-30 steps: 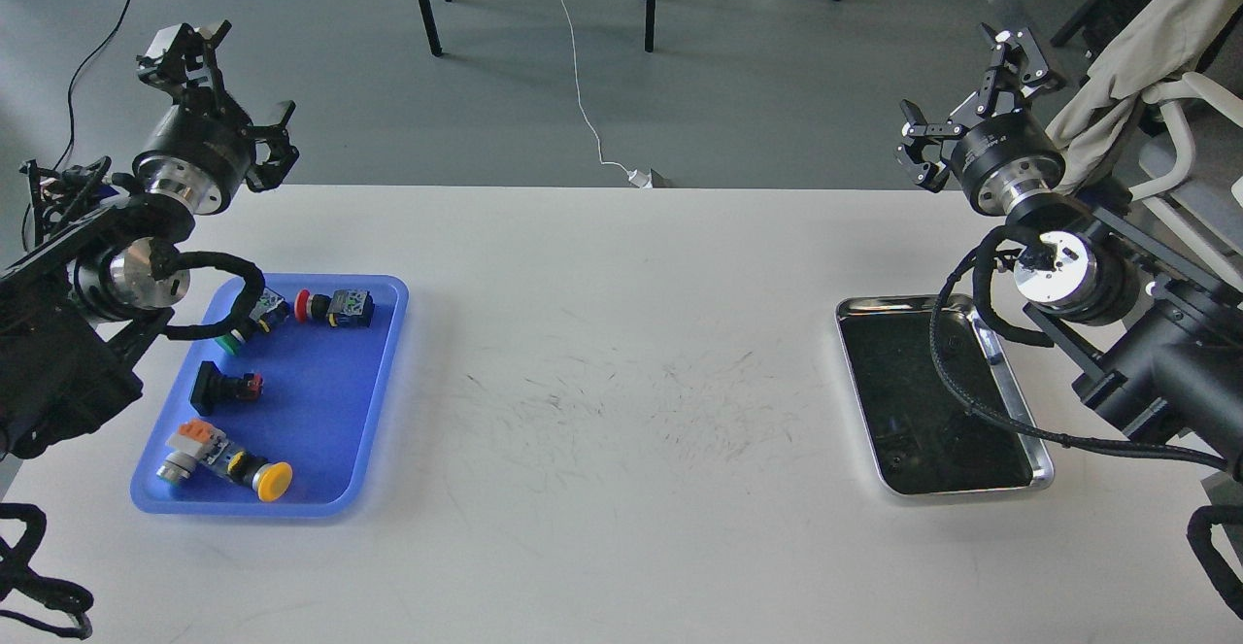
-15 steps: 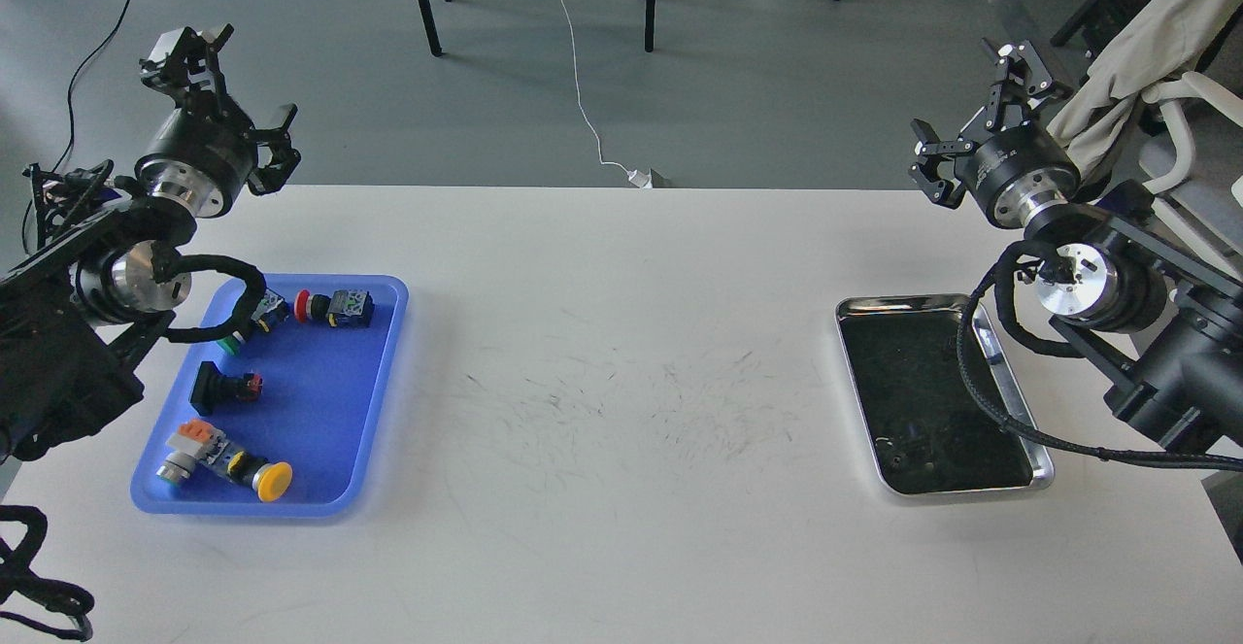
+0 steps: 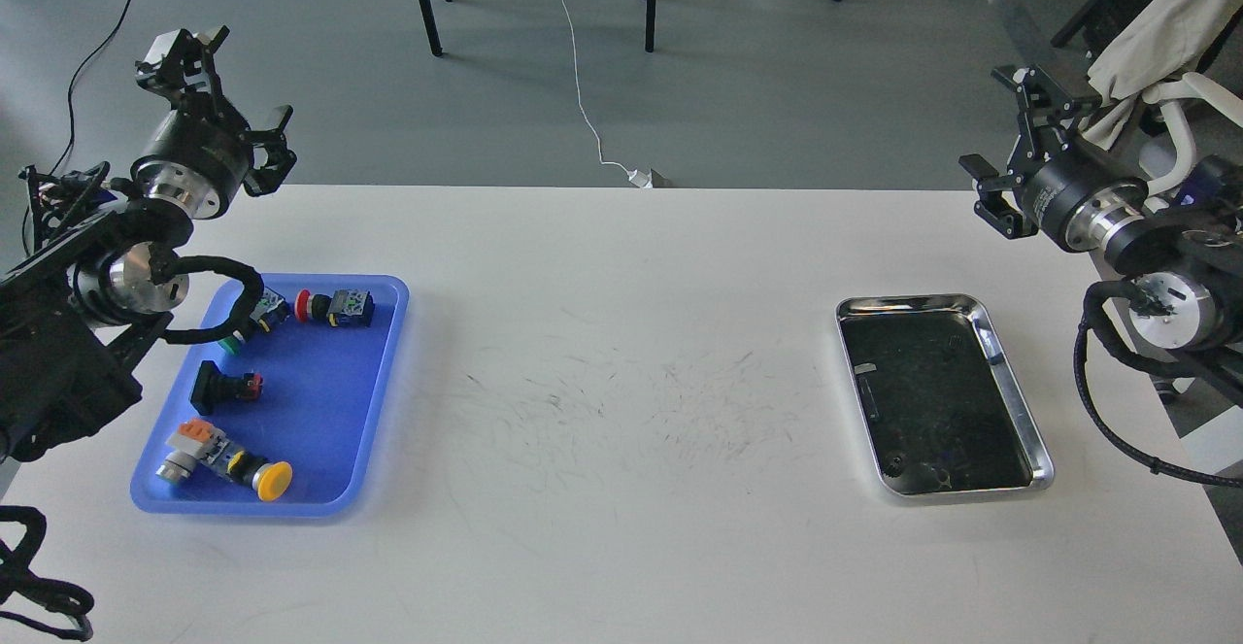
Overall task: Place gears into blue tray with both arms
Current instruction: 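Swing the right gripper over the metal tray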
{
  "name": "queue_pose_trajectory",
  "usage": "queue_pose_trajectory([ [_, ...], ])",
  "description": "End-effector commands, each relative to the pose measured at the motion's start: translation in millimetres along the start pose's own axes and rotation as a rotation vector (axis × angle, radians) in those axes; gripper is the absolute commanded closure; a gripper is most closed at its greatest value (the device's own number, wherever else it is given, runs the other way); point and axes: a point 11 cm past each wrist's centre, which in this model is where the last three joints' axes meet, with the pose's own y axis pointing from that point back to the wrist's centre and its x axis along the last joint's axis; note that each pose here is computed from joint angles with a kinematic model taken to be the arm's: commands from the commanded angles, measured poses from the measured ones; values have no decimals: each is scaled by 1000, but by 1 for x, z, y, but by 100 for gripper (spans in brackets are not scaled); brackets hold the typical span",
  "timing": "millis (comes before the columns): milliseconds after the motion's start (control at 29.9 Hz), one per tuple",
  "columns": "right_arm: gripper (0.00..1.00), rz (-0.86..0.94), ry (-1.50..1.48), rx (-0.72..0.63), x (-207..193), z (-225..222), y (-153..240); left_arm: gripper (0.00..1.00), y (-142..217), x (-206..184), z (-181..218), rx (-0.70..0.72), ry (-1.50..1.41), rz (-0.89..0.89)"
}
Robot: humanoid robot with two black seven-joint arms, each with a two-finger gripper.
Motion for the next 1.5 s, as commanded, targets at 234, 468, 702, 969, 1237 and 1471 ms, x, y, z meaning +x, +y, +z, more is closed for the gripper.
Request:
queue_pose_trajectory([
  [234,0,-46,92,-26,-5,-7,2,2,0,-1,-2,1,3,-4],
  [468,0,-143,292,-72,-2,-11,14,2,1,0,-4,5,5,-2],
  [702,0,-232,508,-114,-5,-23,19,2,1,1,-4,6,5,-1],
  [969,1,-335,896,-178,-1,-21,27,2,1,1,-1,1,3,-7],
  [1237,1,-490,1092,-252,4,-28,39,2,2,3,-2,3,4,-8],
  [1471,1,-678,1385,-284,0,-17,46,2,2,2,-2,2,7,-13],
])
